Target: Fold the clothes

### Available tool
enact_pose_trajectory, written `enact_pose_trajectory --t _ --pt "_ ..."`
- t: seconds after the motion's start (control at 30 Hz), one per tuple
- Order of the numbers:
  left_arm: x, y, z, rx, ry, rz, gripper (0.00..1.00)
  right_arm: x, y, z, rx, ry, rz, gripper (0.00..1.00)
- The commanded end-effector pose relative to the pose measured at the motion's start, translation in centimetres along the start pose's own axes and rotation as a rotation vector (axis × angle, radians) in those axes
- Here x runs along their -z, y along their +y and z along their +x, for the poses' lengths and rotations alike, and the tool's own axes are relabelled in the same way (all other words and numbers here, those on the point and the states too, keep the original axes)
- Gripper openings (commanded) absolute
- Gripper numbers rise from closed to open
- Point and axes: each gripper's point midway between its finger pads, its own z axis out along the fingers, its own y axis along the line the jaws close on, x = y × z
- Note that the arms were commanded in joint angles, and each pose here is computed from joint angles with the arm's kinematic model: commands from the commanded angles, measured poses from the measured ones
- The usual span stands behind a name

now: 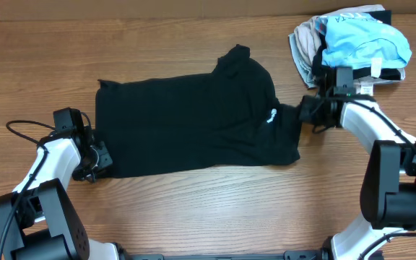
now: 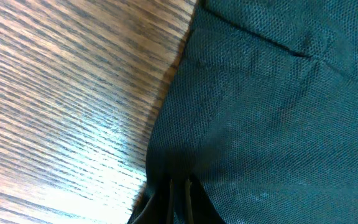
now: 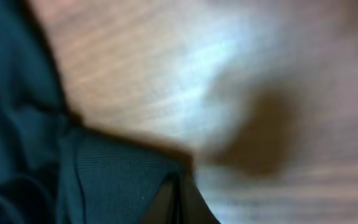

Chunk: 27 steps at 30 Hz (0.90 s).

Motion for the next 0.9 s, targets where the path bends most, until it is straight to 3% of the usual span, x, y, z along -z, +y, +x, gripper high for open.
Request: enact_pose_trajectory --t 0.0,0.27,0.57,0.6,0.63,0.67,0.7,0.73,0.87 --pt "-2.3 0.0 1.6 -0.031 0.065 -0.009 0.04 1.9 1.4 -4.2 0.065 -0.102 -0.029 0.04" --pt "-2.3 0.0 1.6 -0.032 0.066 -0.009 0.04 3.0 2.2 -7.3 0.124 -0.207 -0.037 0.04" --pt "-2.3 0.0 1.6 -0.032 0.066 -0.009 0.04 3.3 -2.3 -6.9 0.082 -0.193 0.185 0.04" --pt "-2.3 0.0 1.6 -0.032 0.065 -0.009 0.04 3.2 -2.3 -6.6 0.077 -0.178 0.174 0.08" --pt "-2.3 0.0 1.6 -0.032 0.065 -0.009 0.04 3.2 -2.0 -6.4 0.076 -0.163 0.152 0.25" --pt "-2.3 0.0 1.6 -0.032 0.065 -0.008 0.04 3.3 -1.5 -6.2 0.076 -0.147 0.124 0.63" --pt "-2.3 0.0 1.6 -0.032 0.064 -0.008 0.05 3.4 -0.9 -5.9 0.076 -0.124 0.091 0.9" --pt "-2.3 0.0 1.6 -0.032 0.063 -0.008 0.04 3.7 -0.2 -5.6 0.075 -0.102 0.058 0.99" --pt "-2.3 0.0 1.6 -0.032 0.063 -0.008 0.04 5.2 1.8 -3.4 -0.047 0.038 -0.046 1.0"
